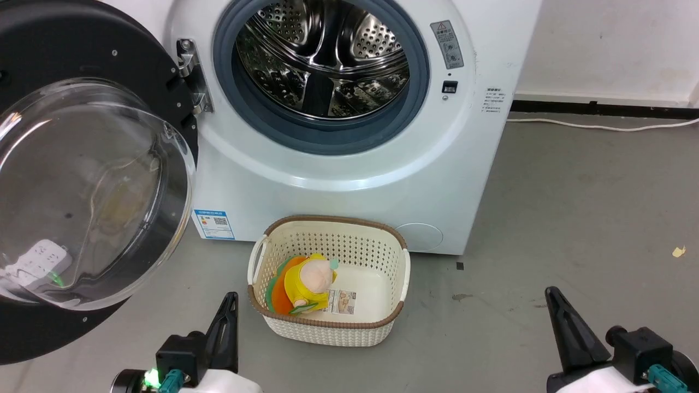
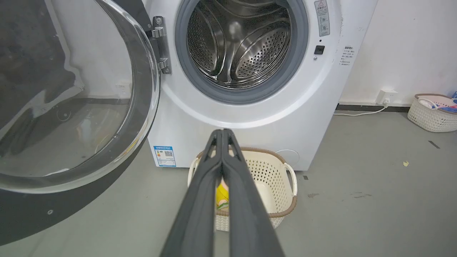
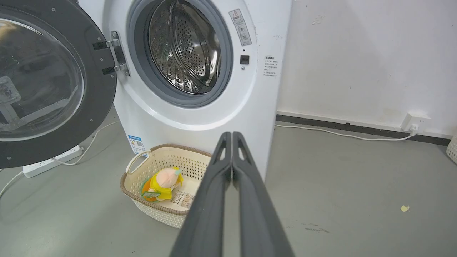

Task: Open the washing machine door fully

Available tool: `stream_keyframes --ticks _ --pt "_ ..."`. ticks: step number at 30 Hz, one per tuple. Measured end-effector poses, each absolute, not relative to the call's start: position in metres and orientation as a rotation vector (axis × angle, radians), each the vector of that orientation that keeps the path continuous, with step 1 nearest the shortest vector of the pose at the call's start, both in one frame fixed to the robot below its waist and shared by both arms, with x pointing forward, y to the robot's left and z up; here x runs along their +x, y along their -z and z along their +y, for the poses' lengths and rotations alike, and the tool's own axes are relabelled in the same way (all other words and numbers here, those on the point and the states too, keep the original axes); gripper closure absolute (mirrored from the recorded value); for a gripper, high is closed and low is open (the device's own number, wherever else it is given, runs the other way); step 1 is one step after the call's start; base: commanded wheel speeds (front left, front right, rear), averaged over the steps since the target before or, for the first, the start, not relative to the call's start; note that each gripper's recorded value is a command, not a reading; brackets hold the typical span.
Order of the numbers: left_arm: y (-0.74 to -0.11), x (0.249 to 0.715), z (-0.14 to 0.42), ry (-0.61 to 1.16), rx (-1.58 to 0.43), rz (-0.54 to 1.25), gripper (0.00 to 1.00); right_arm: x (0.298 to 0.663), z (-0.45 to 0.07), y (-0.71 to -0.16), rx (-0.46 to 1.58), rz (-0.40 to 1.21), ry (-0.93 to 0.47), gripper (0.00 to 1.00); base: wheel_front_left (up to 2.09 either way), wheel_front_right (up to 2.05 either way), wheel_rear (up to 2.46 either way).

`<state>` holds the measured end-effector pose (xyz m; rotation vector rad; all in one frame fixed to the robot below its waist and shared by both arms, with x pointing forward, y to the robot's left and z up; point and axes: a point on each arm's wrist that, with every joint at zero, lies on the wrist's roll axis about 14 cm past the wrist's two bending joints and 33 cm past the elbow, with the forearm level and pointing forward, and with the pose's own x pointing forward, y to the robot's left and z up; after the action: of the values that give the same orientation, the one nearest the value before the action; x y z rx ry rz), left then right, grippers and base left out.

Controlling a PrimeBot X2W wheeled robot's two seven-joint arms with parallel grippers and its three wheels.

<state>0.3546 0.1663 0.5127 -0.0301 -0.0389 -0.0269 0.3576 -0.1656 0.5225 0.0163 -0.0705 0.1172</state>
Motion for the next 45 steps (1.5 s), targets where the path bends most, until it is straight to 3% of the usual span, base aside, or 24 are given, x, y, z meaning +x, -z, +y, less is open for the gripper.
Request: stream_keyframes --ticks 45 --pt "-0.520 0.365 0.173 0.012 0.016 -0.010 1.00 0.365 -0.163 -0.522 -0.024 -0.014 -0.124 1.00 0.00 0.00 0.00"
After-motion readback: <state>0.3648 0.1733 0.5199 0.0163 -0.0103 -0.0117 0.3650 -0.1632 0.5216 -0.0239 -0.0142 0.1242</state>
